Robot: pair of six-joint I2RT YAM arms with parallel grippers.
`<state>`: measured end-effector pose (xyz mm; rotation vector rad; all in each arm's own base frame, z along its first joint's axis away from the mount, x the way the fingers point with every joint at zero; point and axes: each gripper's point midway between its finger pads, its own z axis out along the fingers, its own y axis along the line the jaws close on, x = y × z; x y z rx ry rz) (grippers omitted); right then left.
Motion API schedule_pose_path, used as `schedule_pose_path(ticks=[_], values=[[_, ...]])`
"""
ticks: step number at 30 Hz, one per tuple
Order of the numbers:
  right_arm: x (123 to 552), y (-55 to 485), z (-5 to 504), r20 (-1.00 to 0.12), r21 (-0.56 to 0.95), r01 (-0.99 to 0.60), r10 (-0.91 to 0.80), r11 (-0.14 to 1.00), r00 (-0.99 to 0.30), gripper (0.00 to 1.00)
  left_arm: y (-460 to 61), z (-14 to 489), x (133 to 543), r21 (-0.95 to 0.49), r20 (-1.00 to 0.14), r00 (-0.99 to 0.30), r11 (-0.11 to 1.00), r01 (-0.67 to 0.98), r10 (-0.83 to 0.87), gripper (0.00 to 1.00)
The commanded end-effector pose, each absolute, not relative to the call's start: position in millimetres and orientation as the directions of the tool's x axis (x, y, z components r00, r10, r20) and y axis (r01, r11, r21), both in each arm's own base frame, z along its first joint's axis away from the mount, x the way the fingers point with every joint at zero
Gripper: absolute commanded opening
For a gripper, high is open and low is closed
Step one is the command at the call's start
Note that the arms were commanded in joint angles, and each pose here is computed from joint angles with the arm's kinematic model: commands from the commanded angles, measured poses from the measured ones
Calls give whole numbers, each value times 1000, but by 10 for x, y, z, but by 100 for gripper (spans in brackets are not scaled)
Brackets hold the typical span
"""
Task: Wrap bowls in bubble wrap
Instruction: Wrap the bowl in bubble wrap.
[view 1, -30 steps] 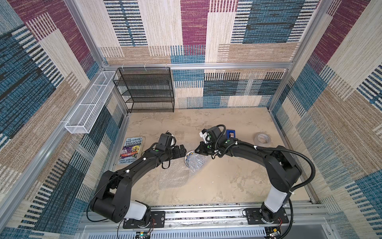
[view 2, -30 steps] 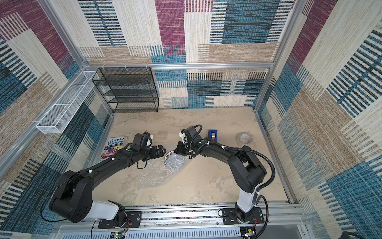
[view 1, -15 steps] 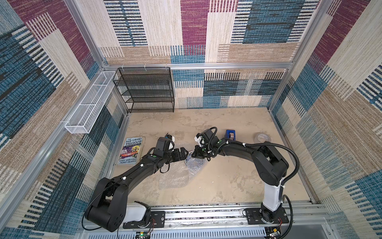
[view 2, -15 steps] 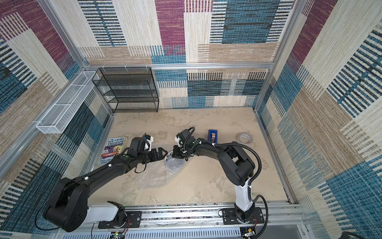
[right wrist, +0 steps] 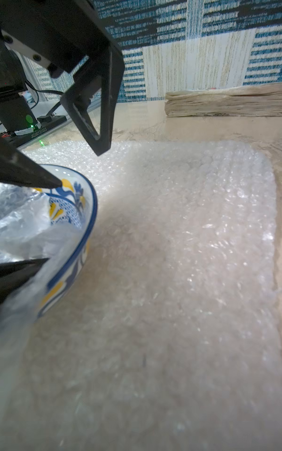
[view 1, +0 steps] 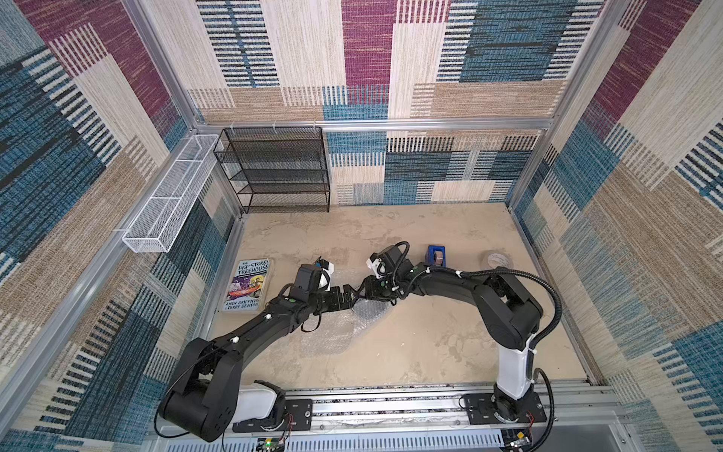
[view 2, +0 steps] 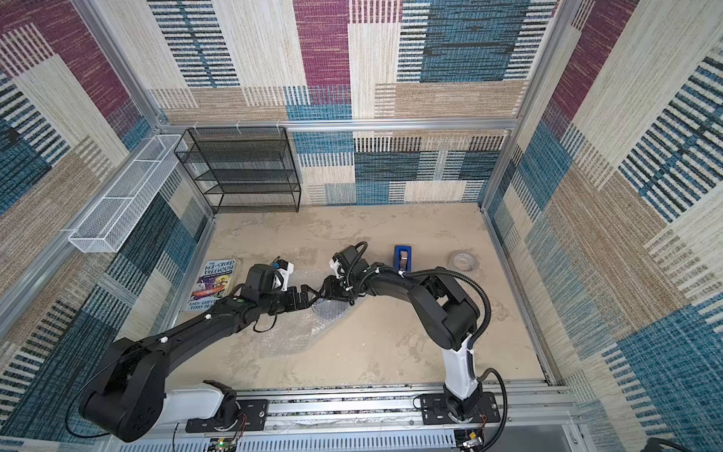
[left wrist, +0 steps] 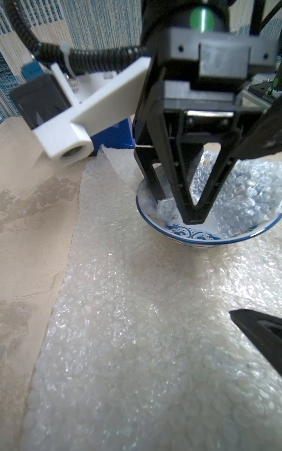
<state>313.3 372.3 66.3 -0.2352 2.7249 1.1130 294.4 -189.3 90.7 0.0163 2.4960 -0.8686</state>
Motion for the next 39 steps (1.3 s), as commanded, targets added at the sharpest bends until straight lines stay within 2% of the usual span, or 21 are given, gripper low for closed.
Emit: schedule_pose_path(ticks=[1, 7, 21, 31, 38, 39], values=[[3147, 3876, 917, -257, 752, -235, -54, 616, -965, 50, -1930, 936, 2927, -586, -471, -873, 785, 200, -129, 99], [3144, 3963, 1165, -267, 796, -245, -42, 554, -963, 51, -1931, 886, 2878, -583, -469, -875, 786, 204, -121, 99], [3172, 3983, 914, -229, 787, -214, -47, 578, -972, 50, -2024, 703, 2916, -539, -464, -883, 815, 214, -75, 97], [3163, 3982, 1010, -241, 795, -219, -37, 565, -970, 50, -2010, 594, 3031, -451, -471, -880, 873, 183, -59, 89], [3160, 3986, 1044, -249, 796, -226, -36, 562, -968, 49, -1916, 442, 3070, -385, -451, -890, 915, 122, -71, 81], [3157, 3985, 1055, -250, 796, -226, -35, 562, -968, 49, -1876, 419, 3079, -369, -448, -891, 924, 101, -82, 76]])
